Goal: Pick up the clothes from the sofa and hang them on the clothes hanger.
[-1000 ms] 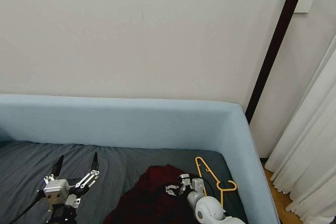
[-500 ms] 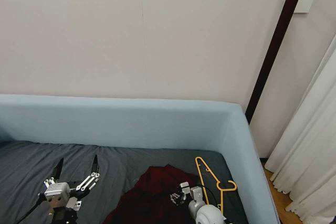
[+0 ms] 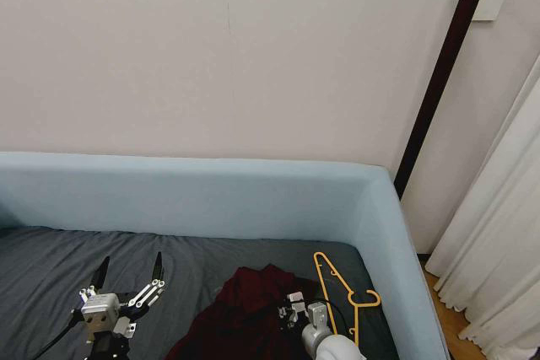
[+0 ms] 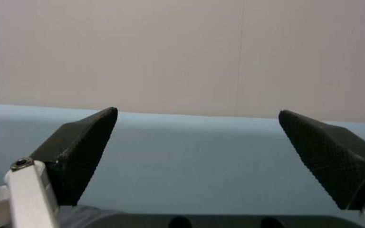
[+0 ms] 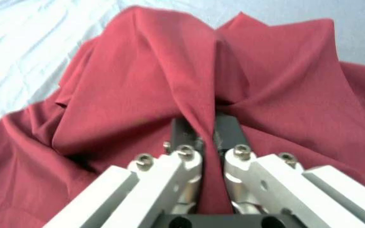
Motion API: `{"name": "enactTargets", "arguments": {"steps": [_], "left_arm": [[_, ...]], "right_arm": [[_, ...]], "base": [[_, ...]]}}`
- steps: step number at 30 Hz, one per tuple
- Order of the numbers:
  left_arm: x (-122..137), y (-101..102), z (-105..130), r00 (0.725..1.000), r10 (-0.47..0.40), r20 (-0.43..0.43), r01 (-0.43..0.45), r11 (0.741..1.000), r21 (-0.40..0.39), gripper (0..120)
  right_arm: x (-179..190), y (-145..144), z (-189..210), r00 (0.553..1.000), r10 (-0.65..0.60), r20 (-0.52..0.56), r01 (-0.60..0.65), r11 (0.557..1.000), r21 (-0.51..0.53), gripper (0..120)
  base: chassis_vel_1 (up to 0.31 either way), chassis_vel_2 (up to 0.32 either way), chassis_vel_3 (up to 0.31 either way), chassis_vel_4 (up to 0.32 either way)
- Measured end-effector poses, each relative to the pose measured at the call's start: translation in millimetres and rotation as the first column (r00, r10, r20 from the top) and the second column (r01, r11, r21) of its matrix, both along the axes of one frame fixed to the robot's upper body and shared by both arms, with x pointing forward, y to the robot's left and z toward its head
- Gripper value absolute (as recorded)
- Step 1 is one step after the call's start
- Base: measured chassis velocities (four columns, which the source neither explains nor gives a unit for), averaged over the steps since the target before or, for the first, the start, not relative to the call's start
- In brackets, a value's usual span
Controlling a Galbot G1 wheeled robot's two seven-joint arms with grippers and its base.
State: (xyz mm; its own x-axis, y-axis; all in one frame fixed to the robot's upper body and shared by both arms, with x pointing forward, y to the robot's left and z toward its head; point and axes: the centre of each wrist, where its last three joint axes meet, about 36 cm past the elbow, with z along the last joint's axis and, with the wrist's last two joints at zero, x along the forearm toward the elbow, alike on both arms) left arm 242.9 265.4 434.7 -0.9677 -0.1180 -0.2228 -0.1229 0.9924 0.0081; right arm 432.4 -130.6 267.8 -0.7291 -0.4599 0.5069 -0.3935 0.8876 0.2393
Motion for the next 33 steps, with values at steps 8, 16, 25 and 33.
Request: {"name": "enactTargets", "arguments": {"steps": [8,16,25,33], "left_arm": [[2.0,0.5,-3.5,1.000,-0.007,-0.007,0.007,1.000,0.002,100],[2.5,0.1,-6.3,1.000,-0.010,-0.012,0.010,1.000,0.000,100],[2.9,4.2,-8.5,1.000,-0.023,-0.010,0.023,1.000,0.020,100],[3.2,6.5,-3.3,0.999,-0.042,0.000,0.042,0.998,0.038,100]], "right_arm": [[3.2,-5.8,0.9,1.000,0.008,0.023,-0.009,0.999,0.033,13],[3.5,-15.1,-2.0,0.995,0.026,0.098,-0.036,0.994,0.100,0],[17.7,-9.5,29.1,0.944,-0.045,0.327,-0.038,0.970,0.242,0],[57.3,-10.4,108.4,0.874,-0.032,0.485,-0.170,0.915,0.366,0]], "base": [[0.000,0.000,0.000,0.000],[0.000,0.000,0.000,0.000],[0.000,0.000,0.000,0.000],[0.000,0.000,0.000,0.000]]}}
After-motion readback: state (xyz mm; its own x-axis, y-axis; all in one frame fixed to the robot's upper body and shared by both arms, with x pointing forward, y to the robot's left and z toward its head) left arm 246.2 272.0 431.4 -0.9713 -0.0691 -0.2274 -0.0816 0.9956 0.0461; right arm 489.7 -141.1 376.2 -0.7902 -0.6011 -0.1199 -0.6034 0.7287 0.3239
